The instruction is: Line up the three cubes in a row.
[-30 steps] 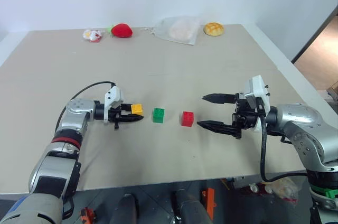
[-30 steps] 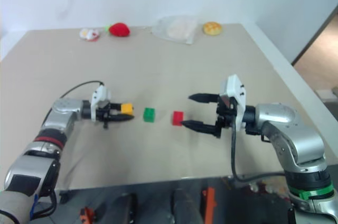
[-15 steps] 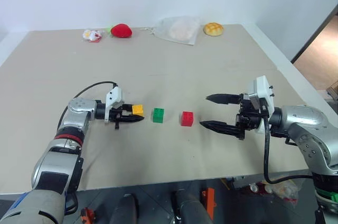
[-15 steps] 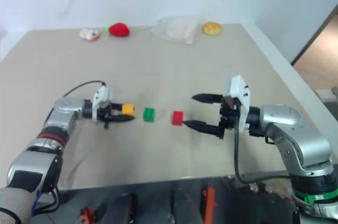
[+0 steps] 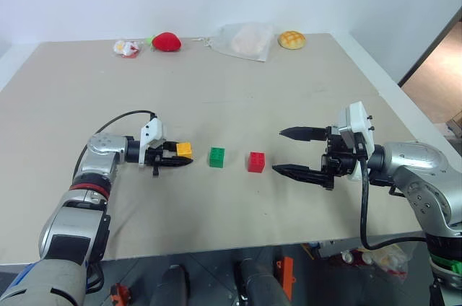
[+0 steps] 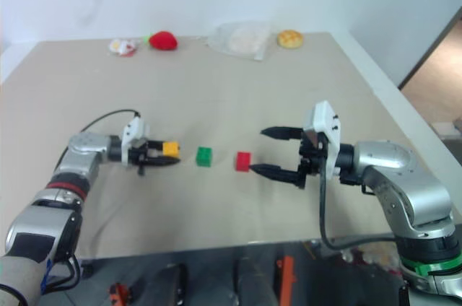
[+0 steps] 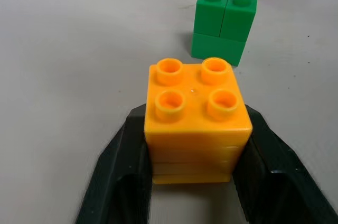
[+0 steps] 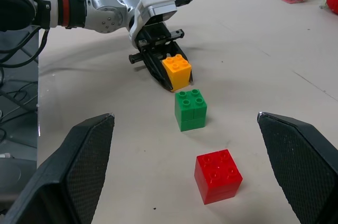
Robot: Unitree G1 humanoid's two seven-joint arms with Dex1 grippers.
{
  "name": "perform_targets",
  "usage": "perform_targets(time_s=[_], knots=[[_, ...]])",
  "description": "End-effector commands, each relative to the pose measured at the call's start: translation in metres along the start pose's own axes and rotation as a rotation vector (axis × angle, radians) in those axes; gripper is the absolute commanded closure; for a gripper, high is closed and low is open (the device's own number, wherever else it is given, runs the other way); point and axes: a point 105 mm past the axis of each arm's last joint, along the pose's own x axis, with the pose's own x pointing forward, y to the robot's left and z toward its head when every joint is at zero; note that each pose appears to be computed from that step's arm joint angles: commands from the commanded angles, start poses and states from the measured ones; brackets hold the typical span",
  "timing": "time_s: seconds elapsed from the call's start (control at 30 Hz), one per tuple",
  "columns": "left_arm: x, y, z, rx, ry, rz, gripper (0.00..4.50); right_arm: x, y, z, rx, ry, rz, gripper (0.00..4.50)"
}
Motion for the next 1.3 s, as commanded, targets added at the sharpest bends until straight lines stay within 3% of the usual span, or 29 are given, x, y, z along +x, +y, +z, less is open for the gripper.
perform_targets(time_s=[0.03,0.13,0.4,0.67,0.9,1.03,1.3], knots=[[0.0,0.009,0.007,0.057,-0.01,0.058,1.19,0.001,0.001,0.01,-0.042,-0.02,0.009,0.0],[-0.002,0.011,0.008,0.063,-0.001,0.071,0.17,0.001,0.0,0.01,-0.044,-0.022,0.006,0.0],[-0.028,0.02,0.001,0.047,0.046,0.163,0.17,0.004,-0.001,0.012,-0.054,-0.034,0.017,0.0],[-0.071,0.006,-0.009,-0.047,0.068,0.143,0.17,0.008,-0.008,0.016,-0.076,-0.041,0.052,0.0],[-0.117,0.01,0.005,-0.183,-0.036,0.355,0.17,0.016,-0.017,0.014,-0.085,-0.054,0.047,0.0],[-0.134,0.014,0.007,-0.228,-0.064,0.562,0.17,0.011,-0.035,-0.003,-0.051,-0.034,-0.056,0.0],[-0.14,-0.005,0.016,-0.308,-0.204,0.746,0.17,-0.032,-0.064,-0.041,0.045,0.013,-0.335,0.0]])
